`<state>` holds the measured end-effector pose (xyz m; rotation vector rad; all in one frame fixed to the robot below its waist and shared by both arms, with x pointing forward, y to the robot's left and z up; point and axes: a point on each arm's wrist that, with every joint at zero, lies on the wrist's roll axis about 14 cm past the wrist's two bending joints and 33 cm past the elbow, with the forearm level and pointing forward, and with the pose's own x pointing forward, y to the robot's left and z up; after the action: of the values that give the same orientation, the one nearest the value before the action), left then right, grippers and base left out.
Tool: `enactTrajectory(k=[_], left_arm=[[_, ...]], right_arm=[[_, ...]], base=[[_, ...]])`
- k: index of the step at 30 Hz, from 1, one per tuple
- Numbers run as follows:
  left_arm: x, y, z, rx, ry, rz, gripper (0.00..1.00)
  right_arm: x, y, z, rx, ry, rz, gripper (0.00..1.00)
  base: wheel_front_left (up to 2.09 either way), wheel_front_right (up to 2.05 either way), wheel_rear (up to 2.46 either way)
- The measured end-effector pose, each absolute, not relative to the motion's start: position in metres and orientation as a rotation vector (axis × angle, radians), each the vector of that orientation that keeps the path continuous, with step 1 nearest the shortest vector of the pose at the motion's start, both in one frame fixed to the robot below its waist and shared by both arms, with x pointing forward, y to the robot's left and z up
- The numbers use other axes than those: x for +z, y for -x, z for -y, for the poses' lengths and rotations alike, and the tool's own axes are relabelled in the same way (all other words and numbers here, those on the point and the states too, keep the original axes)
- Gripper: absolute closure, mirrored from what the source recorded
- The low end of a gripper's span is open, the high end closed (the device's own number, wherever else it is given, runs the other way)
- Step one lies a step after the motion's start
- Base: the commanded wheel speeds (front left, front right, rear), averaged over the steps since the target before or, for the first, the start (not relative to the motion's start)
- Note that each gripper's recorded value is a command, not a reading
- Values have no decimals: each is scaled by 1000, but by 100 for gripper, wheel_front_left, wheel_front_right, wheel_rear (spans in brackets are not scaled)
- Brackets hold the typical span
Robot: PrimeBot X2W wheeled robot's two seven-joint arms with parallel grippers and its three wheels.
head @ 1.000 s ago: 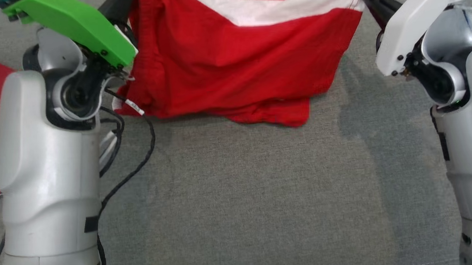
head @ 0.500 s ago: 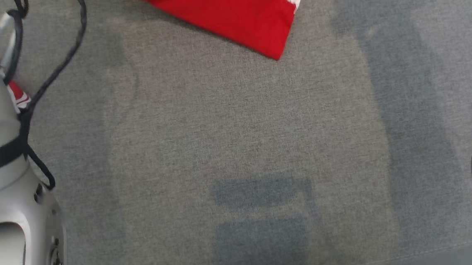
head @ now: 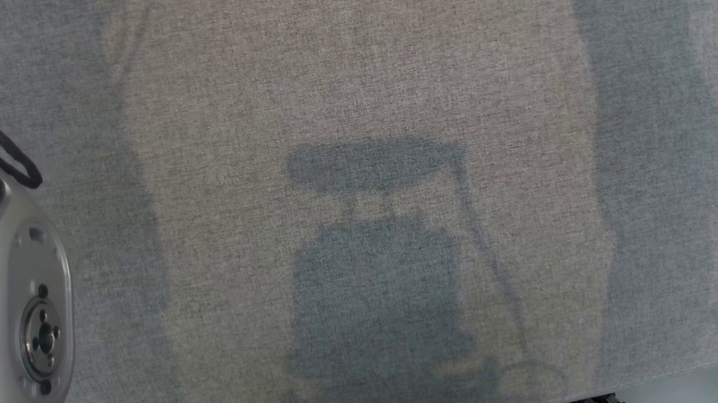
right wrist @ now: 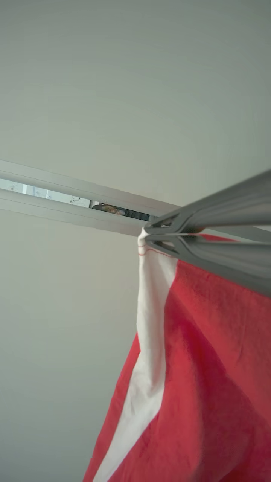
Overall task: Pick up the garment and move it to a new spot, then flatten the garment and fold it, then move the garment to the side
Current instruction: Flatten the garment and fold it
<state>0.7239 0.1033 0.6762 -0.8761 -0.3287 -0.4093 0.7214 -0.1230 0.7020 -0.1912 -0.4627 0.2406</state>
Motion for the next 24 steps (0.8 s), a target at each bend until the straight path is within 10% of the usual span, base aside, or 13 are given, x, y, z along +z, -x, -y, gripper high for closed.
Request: enactTrajectory(k=[13, 24], left_arm=[[620, -716, -109, -382, 844, 282, 100], [529, -631, -106, -375, 728, 54, 100]], right_arm=[[627, -728, 114, 320, 351, 311, 100], [552, -663, 146, 389, 355, 59, 100]], base=[[0, 0, 0], [0, 0, 0]])
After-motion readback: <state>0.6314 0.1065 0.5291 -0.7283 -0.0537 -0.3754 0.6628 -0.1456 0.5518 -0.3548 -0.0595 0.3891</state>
